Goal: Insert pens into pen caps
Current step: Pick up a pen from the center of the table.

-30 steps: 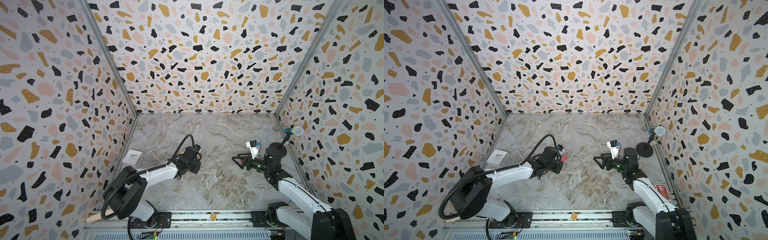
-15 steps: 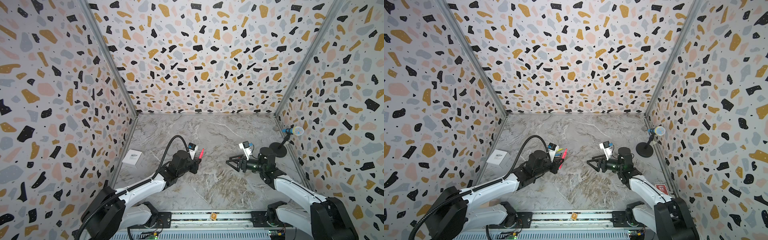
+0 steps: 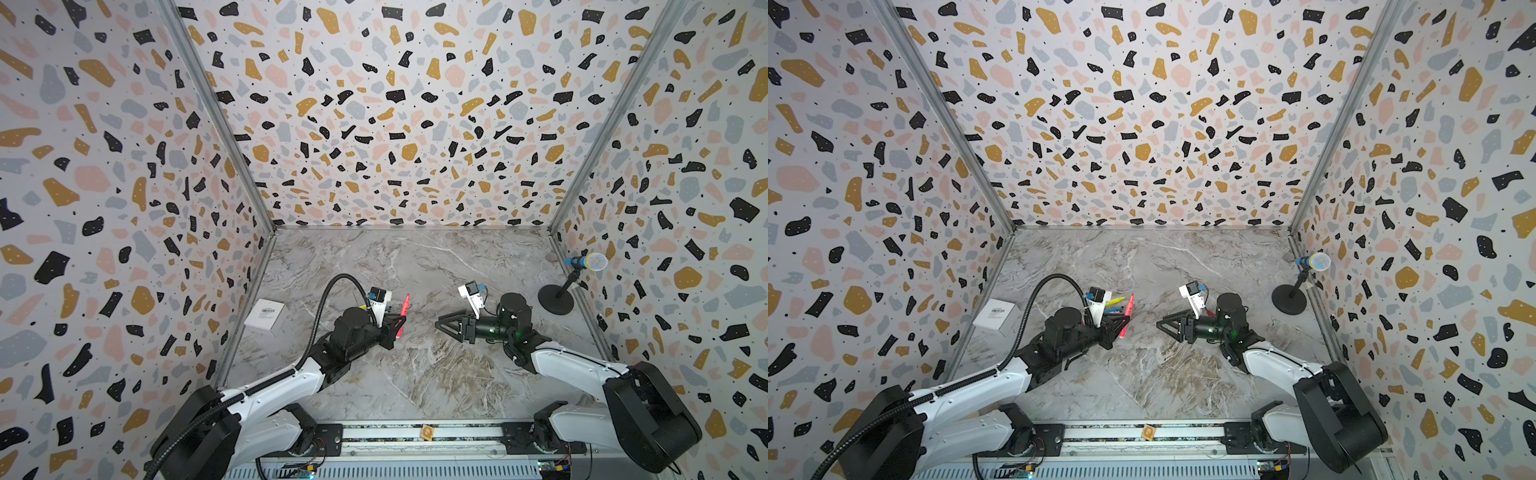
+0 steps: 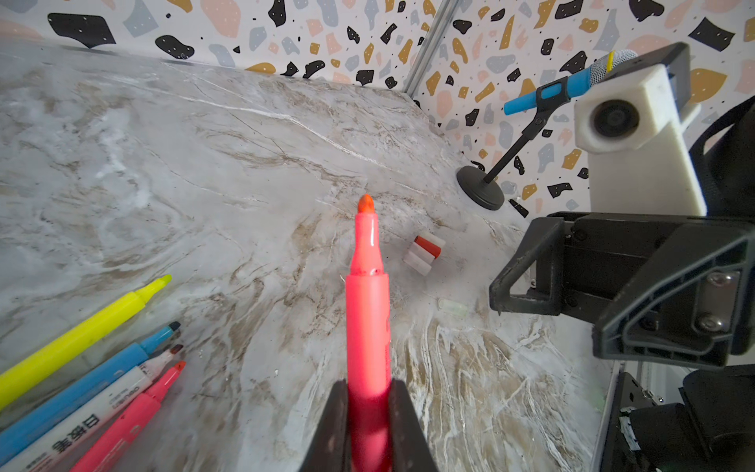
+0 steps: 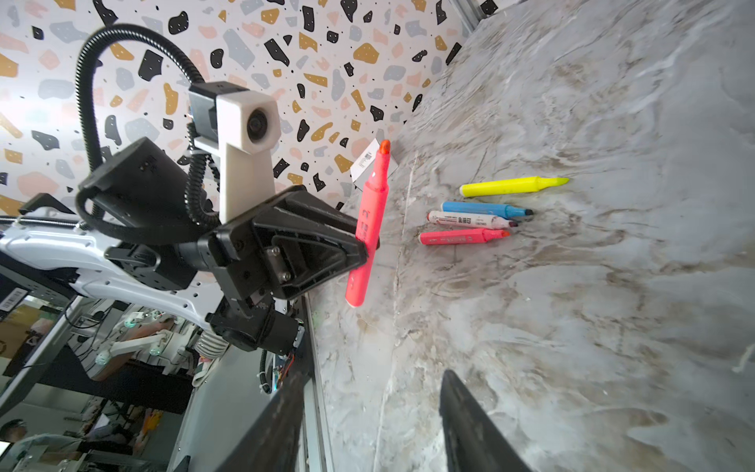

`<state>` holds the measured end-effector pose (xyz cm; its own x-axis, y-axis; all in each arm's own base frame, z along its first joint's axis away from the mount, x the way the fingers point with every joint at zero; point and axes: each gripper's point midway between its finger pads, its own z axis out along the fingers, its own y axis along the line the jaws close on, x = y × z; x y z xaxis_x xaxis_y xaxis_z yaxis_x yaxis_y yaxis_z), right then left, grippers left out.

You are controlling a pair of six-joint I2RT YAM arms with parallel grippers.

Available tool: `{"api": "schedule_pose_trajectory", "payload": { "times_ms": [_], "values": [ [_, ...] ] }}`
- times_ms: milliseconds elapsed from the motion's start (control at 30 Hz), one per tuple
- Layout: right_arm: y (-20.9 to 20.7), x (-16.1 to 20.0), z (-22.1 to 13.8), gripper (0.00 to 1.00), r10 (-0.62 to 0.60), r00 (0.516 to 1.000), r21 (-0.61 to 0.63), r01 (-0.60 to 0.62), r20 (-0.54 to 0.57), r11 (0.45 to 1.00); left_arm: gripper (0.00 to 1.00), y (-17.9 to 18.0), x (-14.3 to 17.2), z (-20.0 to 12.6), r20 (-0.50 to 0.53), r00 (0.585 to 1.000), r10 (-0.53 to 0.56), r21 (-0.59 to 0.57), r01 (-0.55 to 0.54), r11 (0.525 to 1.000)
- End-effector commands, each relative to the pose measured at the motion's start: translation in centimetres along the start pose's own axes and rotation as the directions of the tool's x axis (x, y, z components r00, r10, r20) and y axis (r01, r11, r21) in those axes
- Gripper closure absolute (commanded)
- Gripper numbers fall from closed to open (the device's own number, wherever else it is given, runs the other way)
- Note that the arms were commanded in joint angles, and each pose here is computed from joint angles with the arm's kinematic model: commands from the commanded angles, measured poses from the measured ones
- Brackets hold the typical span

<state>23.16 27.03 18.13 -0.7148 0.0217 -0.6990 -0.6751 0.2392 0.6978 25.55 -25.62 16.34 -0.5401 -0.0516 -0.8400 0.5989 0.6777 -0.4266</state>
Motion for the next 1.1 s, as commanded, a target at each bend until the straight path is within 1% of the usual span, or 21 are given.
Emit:
{"api": "schedule_pose_trajectory", "payload": {
  "times_ms": [0,133,433,600,800,1067],
  "values": [
    [1.8,-3.1,1.0,0.49,-0.071,0.996,-0.041,0.074,0.06,0.996,1.0,-1.5,-1.5,-0.3,0.067,0.998,0.005,0.063,-0.01,0.998],
    [1.8,-3.8,2.1,0.49,-0.076,0.996,-0.046,0.079,0.055,0.996,1.0,-1.9,-1.5,-0.4,0.074,0.997,-0.001,0.076,-0.005,0.997],
    [2.6,-3.8,4.6,0.5,-0.076,0.997,-0.091,0.078,0.028,0.993,1.0,-2.5,-1.4,-0.4,0.081,0.997,-0.008,0.097,0.0,0.995],
    [2.7,-3.9,5.2,0.55,-0.071,0.997,-0.105,0.073,0.028,0.992,1.0,-2.8,-1.4,-0.3,0.082,0.997,-0.009,0.107,0.0,0.994],
    [2.8,-4.3,5.9,0.57,-0.07,0.997,-0.124,0.072,0.023,0.99,1.0,-3.1,-1.3,-0.2,0.08,0.997,-0.01,0.117,0.001,0.993],
    [3.3,-4.4,6.5,0.64,-0.069,0.997,-0.15,0.071,0.022,0.986,1.0,-3.4,-1.0,0.0,0.071,0.997,-0.009,0.129,0.0,0.992]
  ]
}}
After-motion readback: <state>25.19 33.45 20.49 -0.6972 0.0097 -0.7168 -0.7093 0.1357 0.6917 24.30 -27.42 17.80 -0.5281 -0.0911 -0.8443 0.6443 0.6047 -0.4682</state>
